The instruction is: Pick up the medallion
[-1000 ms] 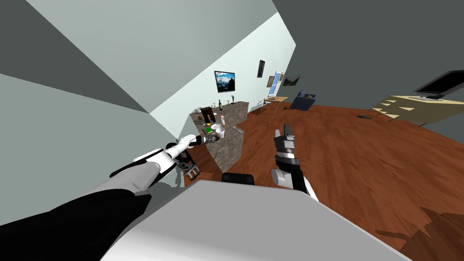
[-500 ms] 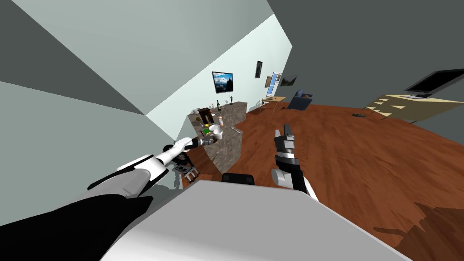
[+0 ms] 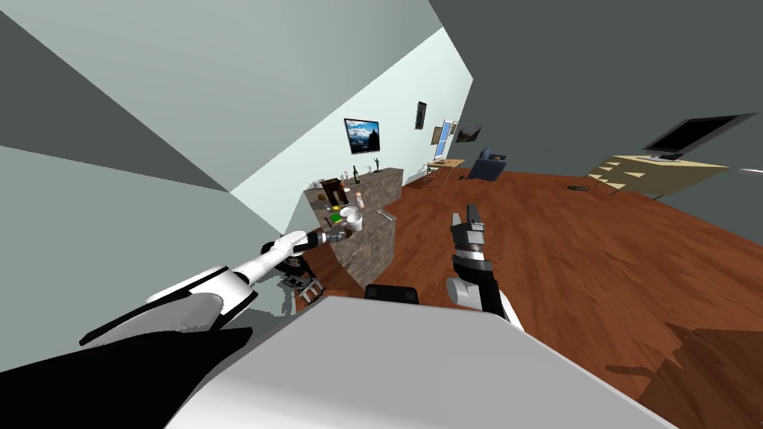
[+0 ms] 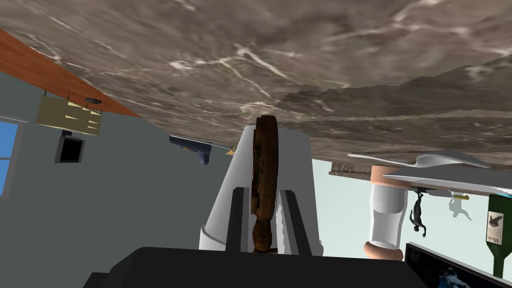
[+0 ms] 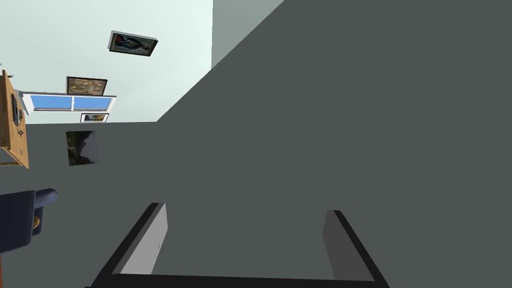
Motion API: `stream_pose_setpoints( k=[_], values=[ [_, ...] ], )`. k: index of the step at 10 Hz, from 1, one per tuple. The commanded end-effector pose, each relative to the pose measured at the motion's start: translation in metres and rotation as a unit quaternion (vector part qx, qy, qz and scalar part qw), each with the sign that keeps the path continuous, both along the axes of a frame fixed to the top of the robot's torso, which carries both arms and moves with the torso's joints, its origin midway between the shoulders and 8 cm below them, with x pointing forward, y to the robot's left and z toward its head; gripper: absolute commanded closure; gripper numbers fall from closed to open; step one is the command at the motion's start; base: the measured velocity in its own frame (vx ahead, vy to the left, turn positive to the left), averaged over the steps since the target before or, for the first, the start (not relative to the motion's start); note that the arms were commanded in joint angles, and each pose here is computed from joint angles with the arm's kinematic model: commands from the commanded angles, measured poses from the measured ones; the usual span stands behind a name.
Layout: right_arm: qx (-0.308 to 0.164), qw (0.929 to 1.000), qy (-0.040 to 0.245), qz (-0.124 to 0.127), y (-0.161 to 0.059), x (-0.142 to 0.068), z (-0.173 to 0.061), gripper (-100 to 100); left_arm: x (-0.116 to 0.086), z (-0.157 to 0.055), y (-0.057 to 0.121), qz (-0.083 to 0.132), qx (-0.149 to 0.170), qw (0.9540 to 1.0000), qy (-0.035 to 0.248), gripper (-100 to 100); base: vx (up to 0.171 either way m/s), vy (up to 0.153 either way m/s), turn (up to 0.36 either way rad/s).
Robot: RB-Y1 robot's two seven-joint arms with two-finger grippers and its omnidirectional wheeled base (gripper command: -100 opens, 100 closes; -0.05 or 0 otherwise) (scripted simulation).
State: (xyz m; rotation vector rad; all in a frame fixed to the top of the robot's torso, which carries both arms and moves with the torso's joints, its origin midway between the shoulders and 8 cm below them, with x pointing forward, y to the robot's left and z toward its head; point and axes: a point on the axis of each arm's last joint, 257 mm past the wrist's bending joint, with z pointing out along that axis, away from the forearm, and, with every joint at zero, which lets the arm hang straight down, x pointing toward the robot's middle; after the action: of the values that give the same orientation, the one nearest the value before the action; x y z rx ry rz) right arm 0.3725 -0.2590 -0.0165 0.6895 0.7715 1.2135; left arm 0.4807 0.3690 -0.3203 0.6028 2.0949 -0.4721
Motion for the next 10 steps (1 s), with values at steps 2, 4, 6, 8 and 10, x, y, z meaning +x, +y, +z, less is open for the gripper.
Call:
stream_pose_setpoints(
  k=[2, 4, 6, 8, 10],
  values=[
    [0.000, 1.0000, 0.000, 0.000, 0.000, 0.000, 0.000, 0, -0.021, -0.009, 0.012, 0.010, -0.001, 0.9999, 0.007, 100, 0.047, -0.018, -0.045],
    [0.000, 1.0000, 0.000, 0.000, 0.000, 0.000, 0.000, 0, -0.021, 0.012, 0.032, 0.019, 0.009, 0.9997, -0.013, 100, 0.024, -0.013, -0.067],
    [0.000, 1.0000, 0.000, 0.000, 0.000, 0.000, 0.000, 0, -0.046, -0.007, 0.032, 0.021, 0.003, 0.9998, 0.008, 100, 0.047, -0.017, -0.024],
    [0.000, 1.0000, 0.000, 0.000, 0.000, 0.000, 0.000, 0, -0.044, 0.014, 0.050, 0.029, 0.016, 0.9994, -0.011, 100, 0.021, -0.023, -0.055],
    [0.000, 1.0000, 0.000, 0.000, 0.000, 0.000, 0.000, 0, -0.065, 0.002, 0.046, 0.026, 0.010, 0.9996, 0.004, 100, 0.049, -0.012, -0.038]
  ],
)
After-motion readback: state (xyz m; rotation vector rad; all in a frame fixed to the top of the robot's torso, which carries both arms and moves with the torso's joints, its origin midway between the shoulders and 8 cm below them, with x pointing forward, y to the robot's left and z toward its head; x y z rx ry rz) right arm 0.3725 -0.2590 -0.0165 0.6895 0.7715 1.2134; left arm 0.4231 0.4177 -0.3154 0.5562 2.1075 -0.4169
